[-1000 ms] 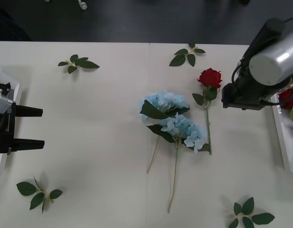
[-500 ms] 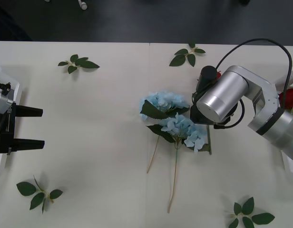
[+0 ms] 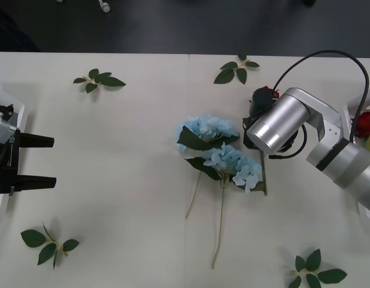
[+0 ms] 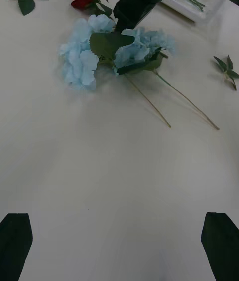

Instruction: Put the red flowers into the right box and the blue flowers into the left box

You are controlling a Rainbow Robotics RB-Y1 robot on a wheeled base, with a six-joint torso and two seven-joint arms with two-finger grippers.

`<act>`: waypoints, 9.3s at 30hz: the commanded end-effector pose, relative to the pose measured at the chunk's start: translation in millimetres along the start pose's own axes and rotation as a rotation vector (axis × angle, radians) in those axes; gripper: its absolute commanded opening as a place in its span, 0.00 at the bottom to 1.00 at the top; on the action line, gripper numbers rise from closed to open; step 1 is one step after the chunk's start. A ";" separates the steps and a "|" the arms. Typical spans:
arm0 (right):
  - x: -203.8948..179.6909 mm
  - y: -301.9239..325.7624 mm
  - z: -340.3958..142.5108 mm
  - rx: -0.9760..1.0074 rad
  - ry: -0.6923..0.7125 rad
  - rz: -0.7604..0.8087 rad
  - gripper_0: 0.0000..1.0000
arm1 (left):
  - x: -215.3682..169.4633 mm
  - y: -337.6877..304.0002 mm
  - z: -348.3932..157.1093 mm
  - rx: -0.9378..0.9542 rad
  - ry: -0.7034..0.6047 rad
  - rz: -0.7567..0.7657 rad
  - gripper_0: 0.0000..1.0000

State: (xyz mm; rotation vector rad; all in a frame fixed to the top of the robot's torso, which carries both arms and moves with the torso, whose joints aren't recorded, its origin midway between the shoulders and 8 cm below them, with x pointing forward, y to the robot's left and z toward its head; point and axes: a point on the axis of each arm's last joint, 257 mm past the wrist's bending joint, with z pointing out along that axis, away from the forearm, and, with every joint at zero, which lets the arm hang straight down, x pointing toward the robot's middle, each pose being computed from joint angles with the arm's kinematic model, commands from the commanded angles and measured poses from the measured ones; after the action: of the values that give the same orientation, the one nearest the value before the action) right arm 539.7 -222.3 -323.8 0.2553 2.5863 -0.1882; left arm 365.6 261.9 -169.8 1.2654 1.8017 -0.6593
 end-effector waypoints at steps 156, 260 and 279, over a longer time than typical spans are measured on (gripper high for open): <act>-72.8 -401.7 -81.0 -0.001 0.030 -0.380 1.00 | -9.6 4.4 -5.9 -0.006 0.012 0.044 1.00; 180.1 96.7 -62.7 -0.273 0.110 0.136 1.00 | -9.6 4.4 -5.9 -0.006 0.012 0.044 1.00; 187.8 98.5 -46.2 -0.262 0.097 0.105 0.94 | -9.6 4.4 -5.9 -0.006 0.012 0.044 1.00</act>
State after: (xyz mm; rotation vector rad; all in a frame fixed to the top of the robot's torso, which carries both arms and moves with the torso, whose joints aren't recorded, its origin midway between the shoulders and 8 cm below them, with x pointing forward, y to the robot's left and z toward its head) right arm 383.3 -106.6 -390.4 0.3354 2.6471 0.1756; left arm 365.8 261.7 -169.7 1.2660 1.8012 -0.6593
